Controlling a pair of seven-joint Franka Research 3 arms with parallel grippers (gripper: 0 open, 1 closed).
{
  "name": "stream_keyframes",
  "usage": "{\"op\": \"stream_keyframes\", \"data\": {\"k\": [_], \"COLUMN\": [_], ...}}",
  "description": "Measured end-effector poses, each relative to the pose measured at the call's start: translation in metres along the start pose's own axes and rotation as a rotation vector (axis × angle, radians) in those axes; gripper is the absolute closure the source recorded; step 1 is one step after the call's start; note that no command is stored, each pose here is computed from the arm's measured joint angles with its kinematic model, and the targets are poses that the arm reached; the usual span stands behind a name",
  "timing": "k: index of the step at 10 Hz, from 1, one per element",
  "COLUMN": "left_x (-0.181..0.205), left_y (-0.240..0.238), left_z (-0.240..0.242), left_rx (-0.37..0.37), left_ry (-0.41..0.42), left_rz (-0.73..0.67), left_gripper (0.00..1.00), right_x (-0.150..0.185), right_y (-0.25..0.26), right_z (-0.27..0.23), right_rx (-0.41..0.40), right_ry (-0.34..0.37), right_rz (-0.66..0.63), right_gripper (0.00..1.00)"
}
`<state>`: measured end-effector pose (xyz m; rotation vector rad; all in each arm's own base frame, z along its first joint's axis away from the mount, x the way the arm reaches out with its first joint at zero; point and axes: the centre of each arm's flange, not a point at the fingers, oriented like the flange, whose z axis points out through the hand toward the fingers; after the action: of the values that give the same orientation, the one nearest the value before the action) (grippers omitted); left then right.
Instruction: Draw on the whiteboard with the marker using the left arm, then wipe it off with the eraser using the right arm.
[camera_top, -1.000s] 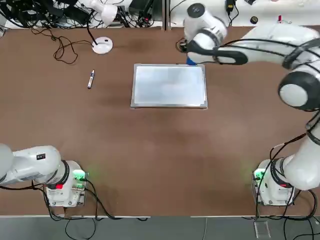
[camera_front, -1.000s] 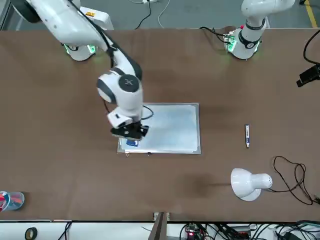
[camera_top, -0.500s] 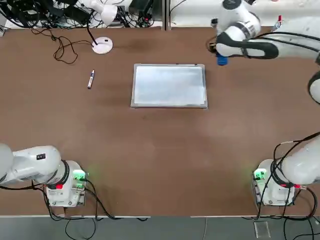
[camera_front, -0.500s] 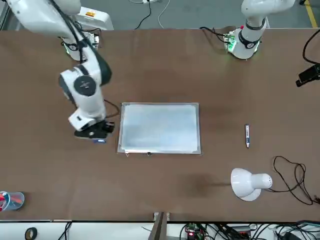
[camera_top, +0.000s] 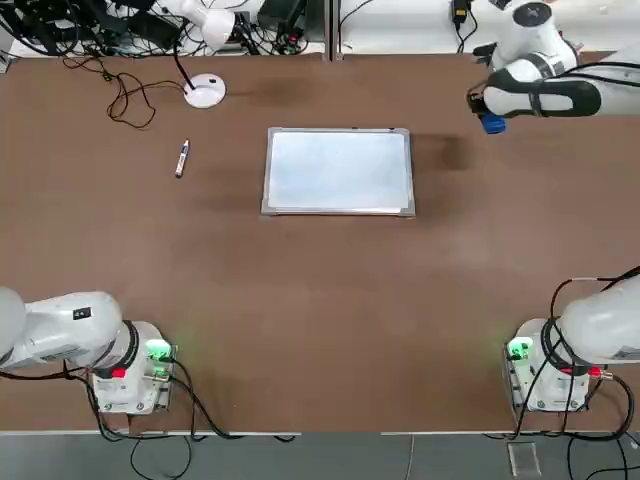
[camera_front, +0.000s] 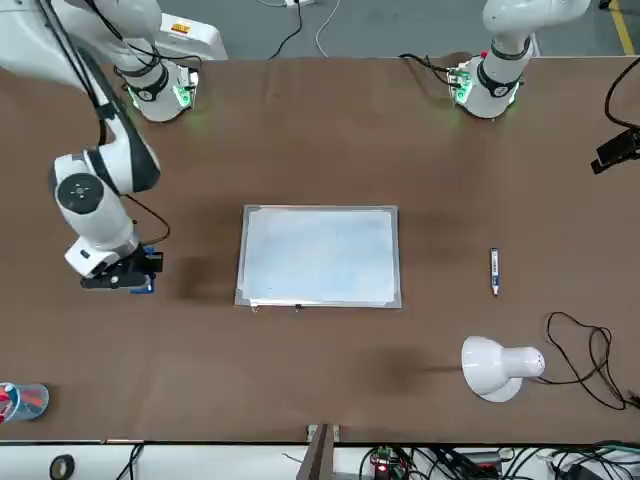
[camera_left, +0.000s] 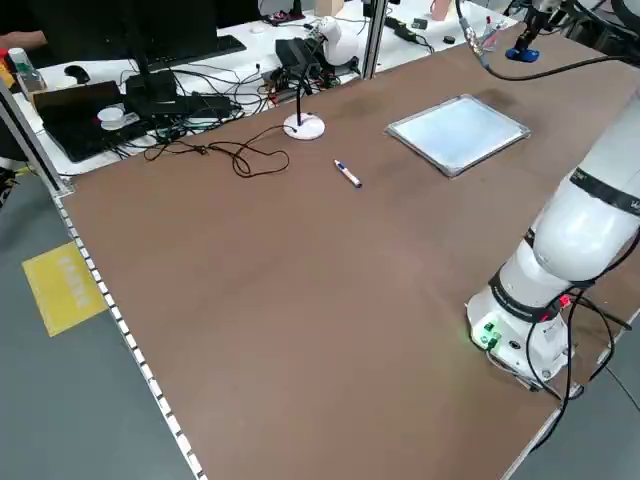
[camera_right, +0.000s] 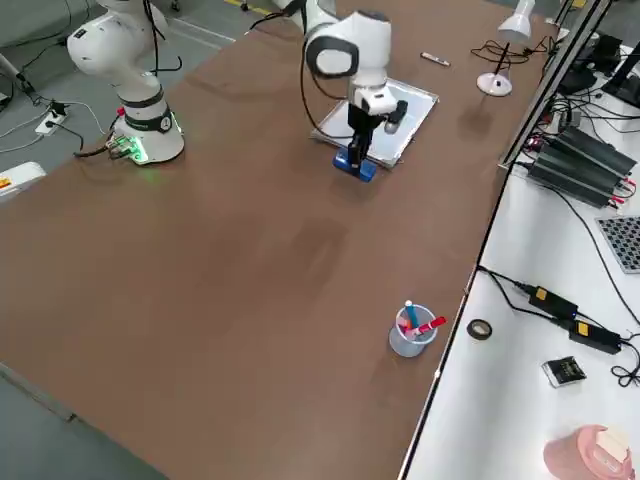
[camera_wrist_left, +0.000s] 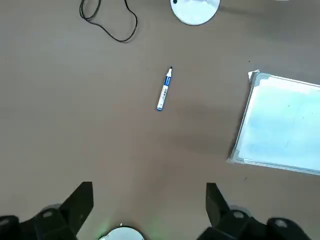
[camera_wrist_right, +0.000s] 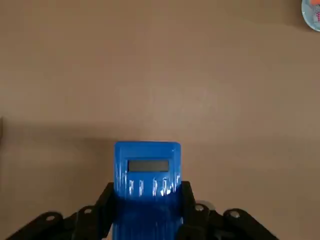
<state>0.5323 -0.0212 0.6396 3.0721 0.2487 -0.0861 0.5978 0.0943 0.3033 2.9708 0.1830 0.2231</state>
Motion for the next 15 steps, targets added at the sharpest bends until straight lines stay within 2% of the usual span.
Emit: {"op": "stream_keyframes", "data": {"k": [3,6,13,15], "left_x": [0.0,0.0,0.0,-0.001], "left_y": [0.001,0.001,0.003,0.004], "left_z": [0.0,0.0,0.002,0.003], "left_rx": [0.0,0.0,0.001,0.002], "left_ry": [0.0,-0.001,-0.004,-0.006], "left_rz": [0.001,0.002,0.005,0.007], "left_gripper": [0.0,0.0,0.0,0.0], "right_x": [-0.02,-0.039,-0.126,-0.142], "right_y": [0.036,0.067,0.109,0.116], "right_z": [0.022,0.016,0.055,0.064], "right_rx": [-0.006,-0.032,0.003,0.013], "right_ry": [0.006,0.003,0.098,0.126], "right_rz": [-0.012,-0.007,0.011,0.03], "right_gripper": [0.44,0.44,0.44,0.44]}}
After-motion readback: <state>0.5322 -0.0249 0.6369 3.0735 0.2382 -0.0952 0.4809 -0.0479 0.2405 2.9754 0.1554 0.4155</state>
